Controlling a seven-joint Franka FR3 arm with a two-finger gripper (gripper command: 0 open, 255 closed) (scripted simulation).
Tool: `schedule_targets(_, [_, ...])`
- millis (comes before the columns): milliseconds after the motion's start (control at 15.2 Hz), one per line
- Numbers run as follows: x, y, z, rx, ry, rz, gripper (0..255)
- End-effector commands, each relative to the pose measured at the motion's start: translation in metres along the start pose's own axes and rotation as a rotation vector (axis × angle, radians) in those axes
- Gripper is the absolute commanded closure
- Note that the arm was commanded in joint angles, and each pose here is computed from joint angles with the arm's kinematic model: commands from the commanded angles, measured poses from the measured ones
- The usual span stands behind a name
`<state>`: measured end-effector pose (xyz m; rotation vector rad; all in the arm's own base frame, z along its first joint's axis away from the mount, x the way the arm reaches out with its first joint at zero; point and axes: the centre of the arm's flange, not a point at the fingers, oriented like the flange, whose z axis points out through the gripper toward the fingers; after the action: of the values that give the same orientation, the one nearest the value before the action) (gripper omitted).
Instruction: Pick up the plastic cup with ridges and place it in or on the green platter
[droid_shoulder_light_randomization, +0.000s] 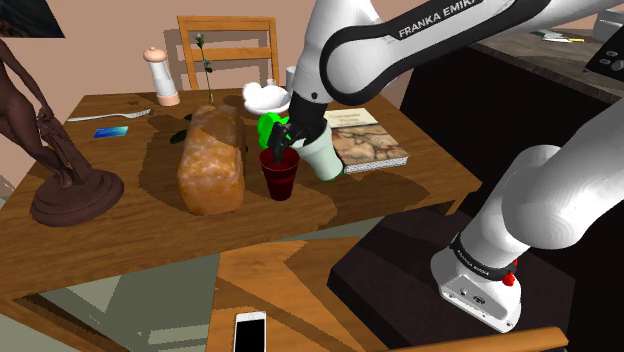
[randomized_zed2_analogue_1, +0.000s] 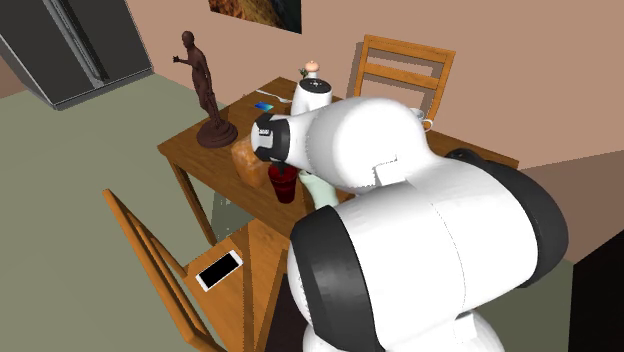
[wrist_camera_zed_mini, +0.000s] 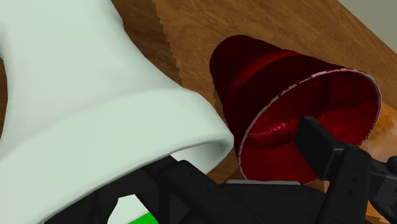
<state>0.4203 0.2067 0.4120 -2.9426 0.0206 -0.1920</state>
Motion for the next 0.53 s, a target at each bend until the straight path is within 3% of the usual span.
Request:
schedule_targets(0, [0.0, 0.001, 0.003, -0.003, -0.015, 0.002, 255])
schedule_targets(462, [0.004, -0.006, -0.033, -0.003, -0.015, 0.002, 255])
